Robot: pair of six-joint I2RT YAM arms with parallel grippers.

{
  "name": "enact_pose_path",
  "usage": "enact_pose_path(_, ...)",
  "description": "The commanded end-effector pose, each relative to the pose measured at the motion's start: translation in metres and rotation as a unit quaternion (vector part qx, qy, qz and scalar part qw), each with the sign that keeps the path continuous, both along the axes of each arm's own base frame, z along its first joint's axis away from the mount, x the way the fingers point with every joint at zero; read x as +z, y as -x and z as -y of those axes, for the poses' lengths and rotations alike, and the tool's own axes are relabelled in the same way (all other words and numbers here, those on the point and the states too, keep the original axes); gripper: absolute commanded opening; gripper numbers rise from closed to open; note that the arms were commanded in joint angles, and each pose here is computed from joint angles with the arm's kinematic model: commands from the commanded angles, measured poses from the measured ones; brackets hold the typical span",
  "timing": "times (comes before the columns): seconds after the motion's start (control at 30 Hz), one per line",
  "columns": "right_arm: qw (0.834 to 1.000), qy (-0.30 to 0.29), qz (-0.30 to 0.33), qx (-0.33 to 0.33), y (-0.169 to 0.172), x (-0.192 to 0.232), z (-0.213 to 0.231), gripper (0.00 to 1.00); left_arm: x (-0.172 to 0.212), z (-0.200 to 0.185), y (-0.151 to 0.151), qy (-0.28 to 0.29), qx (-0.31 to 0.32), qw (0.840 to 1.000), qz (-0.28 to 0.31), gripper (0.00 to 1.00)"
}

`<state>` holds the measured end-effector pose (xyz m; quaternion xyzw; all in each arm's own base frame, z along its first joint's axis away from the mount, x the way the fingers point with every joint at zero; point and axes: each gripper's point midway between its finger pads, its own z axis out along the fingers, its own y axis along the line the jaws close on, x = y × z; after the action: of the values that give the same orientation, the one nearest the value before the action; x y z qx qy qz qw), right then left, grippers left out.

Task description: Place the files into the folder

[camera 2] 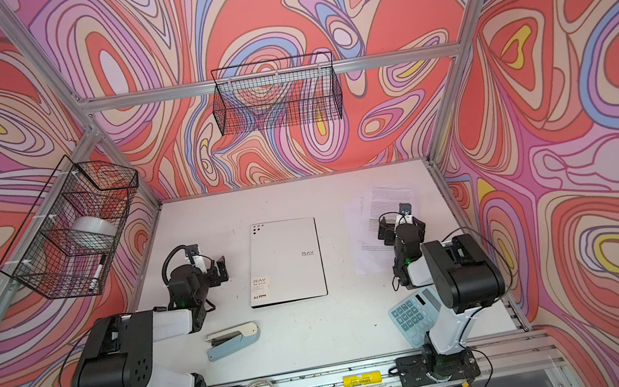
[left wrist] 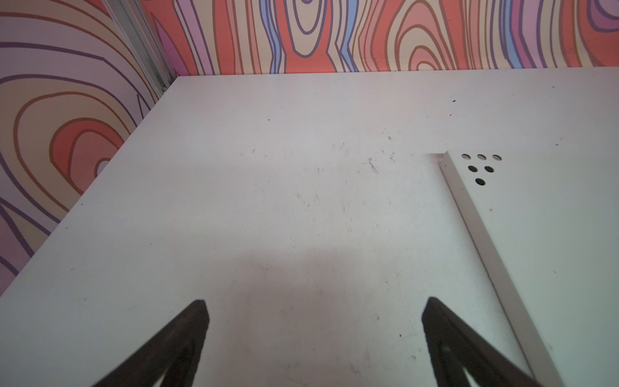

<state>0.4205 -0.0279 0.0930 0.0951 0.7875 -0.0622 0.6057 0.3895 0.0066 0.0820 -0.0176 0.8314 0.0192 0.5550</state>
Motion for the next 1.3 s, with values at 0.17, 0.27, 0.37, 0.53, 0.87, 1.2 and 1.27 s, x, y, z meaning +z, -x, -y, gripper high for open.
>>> enact_pose_path(0.17,1.000,0.002,0.000,-0.009,-0.001,0.001,0.004,0.99,0.006,0.002,-0.005,-0.004,-0.004,1.000,0.009,1.00)
enact_pose_path(0.27,1.000,0.002,0.000,-0.008,-0.001,0.001,0.004,0.98,0.006,0.001,-0.005,-0.004,-0.003,1.000,0.012,1.00)
enact_pose_path(0.37,1.000,0.002,-0.001,-0.008,-0.002,0.001,0.004,0.98,0.006,0.001,-0.004,-0.005,-0.004,1.000,0.011,1.00)
enact_pose_path(0.53,1.000,0.002,0.003,-0.010,0.000,0.002,0.004,0.99,0.012,0.005,-0.004,-0.006,-0.015,1.000,0.016,1.00)
enact_pose_path(0.87,1.000,0.001,0.015,-0.020,0.005,0.011,0.008,0.98,0.039,0.027,-0.006,-0.037,-0.097,0.993,-0.063,1.00)
enact_pose_path(1.2,0.999,0.002,-0.006,-0.035,0.001,0.043,0.011,0.99,0.101,0.036,0.047,-0.083,-0.168,0.963,-0.193,1.00)
enact_pose_path(1.27,0.999,-0.015,-0.005,-0.036,-0.001,0.056,0.010,0.99,0.118,0.045,0.061,-0.082,-0.196,0.957,-0.199,1.00)
